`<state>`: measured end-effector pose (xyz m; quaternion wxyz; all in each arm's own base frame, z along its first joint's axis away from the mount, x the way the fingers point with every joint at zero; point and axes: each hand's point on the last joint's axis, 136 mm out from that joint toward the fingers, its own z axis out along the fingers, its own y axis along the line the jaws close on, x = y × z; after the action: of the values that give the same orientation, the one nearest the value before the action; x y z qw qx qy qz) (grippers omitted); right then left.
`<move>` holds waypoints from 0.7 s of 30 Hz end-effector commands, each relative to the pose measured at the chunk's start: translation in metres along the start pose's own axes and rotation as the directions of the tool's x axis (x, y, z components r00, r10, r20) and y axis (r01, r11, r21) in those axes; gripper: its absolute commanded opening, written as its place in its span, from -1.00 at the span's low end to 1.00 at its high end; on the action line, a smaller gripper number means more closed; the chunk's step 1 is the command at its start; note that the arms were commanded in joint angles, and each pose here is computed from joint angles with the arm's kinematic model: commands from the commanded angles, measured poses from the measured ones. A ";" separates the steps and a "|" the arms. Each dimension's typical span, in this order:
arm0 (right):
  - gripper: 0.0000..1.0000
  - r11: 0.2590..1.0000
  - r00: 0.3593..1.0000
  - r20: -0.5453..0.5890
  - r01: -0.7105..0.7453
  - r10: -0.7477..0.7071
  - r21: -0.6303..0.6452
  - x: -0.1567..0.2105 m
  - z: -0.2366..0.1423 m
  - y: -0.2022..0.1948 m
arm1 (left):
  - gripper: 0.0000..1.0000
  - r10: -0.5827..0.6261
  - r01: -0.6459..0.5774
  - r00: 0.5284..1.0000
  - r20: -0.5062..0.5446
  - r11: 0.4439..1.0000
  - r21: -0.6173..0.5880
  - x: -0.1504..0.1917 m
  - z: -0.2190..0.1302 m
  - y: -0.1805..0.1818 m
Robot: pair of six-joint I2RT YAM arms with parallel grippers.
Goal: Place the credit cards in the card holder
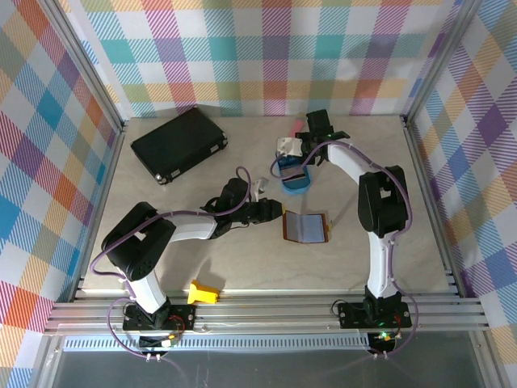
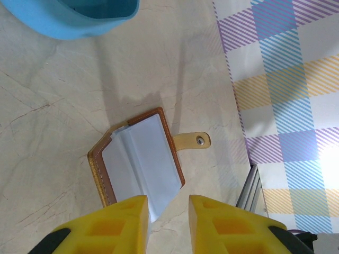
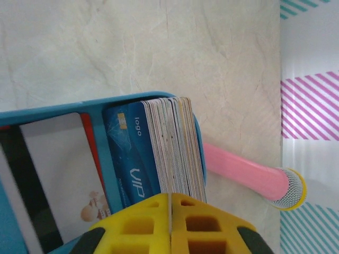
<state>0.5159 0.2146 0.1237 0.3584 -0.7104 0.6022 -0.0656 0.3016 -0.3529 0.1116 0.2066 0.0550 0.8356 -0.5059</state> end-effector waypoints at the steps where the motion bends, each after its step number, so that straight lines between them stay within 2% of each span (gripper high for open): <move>1: -1.00 0.994 0.987 0.130 -0.098 0.092 0.040 -0.033 -0.065 -0.027 | -0.47 0.030 -0.031 0.999 0.016 0.999 0.044 -0.005 -0.003 -0.017; 5: -1.00 0.946 0.932 0.202 -0.319 0.302 0.059 -0.032 -0.120 -0.039 | -0.47 0.051 -0.052 0.999 0.016 0.998 0.048 -0.010 -0.003 -0.025; 6: -1.00 0.913 0.895 0.229 -0.405 0.382 0.059 -0.030 -0.134 -0.041 | -0.47 0.059 -0.060 0.998 0.016 0.997 0.045 -0.012 -0.003 -0.027; 8: -1.00 0.811 0.784 0.297 -0.583 0.545 0.051 -0.027 -0.167 -0.043 | -0.47 0.082 -0.082 0.997 0.015 0.996 0.032 -0.015 -0.003 -0.031; 10: -1.00 0.636 0.603 0.336 -0.771 0.724 0.013 -0.017 -0.194 -0.035 | -0.47 0.114 -0.114 0.993 -0.001 0.993 0.027 -0.016 -0.001 -0.040; 12: -1.00 0.483 0.442 0.348 -0.875 0.827 -0.036 -0.013 -0.213 -0.014 | -0.47 0.135 -0.134 0.991 -0.011 0.990 0.038 -0.016 0.004 -0.051; 14: -1.00 0.367 0.319 0.335 -0.926 0.887 -0.090 -0.015 -0.223 0.013 | -0.47 0.142 -0.141 0.990 -0.024 0.989 0.048 -0.014 0.010 -0.059; 16: -1.00 0.158 0.105 0.275 -0.972 0.956 -0.176 -0.016 -0.224 0.046 | -0.47 0.141 -0.139 0.988 -0.057 0.989 0.041 -0.005 0.020 -0.060; 19: -1.00 -0.080 -0.122 0.127 -0.953 0.984 -0.292 -0.024 -0.221 0.092 | -0.50 0.134 -0.133 0.988 -0.078 0.991 0.022 0.005 0.031 -0.057; 21: -1.00 -0.220 -0.244 0.035 -0.920 0.969 -0.324 -0.024 -0.214 0.116 | -0.54 0.111 -0.112 0.992 -0.065 0.994 -0.011 0.006 0.032 -0.049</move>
<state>0.3306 0.1307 0.2439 0.4026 -0.1402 0.8562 0.2917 0.2909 -0.4068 0.1581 0.2194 0.1288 0.8211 -0.5110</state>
